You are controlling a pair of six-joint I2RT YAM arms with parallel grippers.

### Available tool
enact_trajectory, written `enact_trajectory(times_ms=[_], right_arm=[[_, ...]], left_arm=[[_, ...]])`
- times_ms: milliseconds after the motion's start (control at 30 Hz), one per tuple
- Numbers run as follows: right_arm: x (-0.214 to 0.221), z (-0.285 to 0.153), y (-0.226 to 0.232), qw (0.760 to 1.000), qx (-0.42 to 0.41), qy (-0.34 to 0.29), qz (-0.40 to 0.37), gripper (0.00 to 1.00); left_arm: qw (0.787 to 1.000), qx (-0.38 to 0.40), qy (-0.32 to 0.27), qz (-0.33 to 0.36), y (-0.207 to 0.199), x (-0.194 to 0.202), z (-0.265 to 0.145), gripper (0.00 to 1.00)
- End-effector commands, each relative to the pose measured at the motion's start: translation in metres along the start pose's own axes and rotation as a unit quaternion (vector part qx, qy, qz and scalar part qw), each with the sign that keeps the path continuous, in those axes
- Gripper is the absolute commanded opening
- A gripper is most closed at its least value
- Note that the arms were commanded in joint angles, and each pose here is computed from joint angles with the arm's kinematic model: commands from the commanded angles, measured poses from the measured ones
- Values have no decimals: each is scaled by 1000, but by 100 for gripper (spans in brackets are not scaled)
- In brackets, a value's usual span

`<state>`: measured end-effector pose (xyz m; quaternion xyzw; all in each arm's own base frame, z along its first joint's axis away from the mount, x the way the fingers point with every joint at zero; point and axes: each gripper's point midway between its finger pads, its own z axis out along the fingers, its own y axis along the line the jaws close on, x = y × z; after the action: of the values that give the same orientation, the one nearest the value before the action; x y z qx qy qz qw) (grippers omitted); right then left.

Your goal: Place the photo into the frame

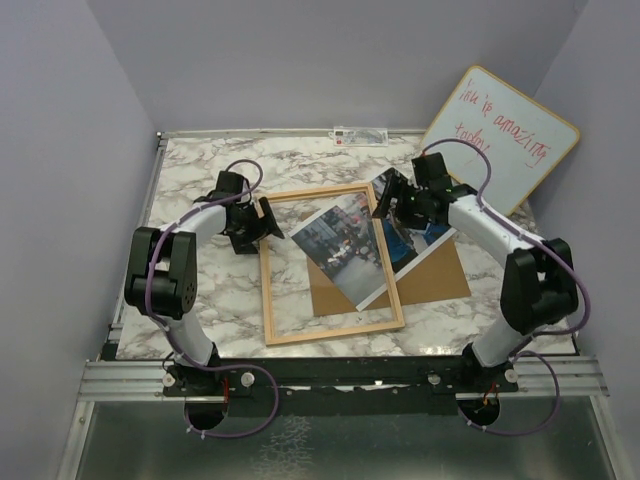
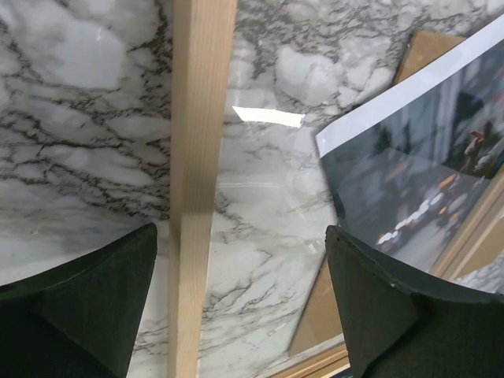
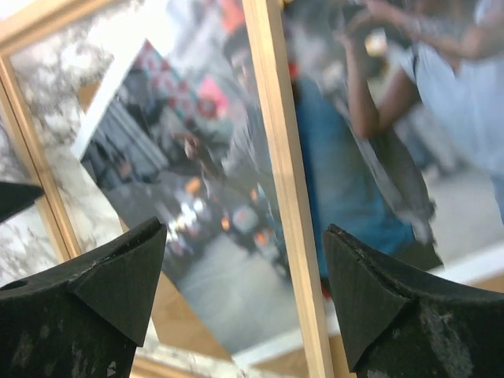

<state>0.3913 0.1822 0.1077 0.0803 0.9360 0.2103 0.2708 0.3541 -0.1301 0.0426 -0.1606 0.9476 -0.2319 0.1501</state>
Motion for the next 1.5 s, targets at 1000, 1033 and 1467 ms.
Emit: enact_trajectory(times_ms=[1000,1033,1467], right_arm=[[191,-70,-46,972,-40,225,47,48],[189,-70,-51,975,-22,218,46,49],[177,-70,-75,981,55,183,38,59]], left_arm=[[986,7,158,-54,32,115,-2,48],[986,3,157,-53,33,114,-2,48],[987,-24,151,-50,46,116,2,45]])
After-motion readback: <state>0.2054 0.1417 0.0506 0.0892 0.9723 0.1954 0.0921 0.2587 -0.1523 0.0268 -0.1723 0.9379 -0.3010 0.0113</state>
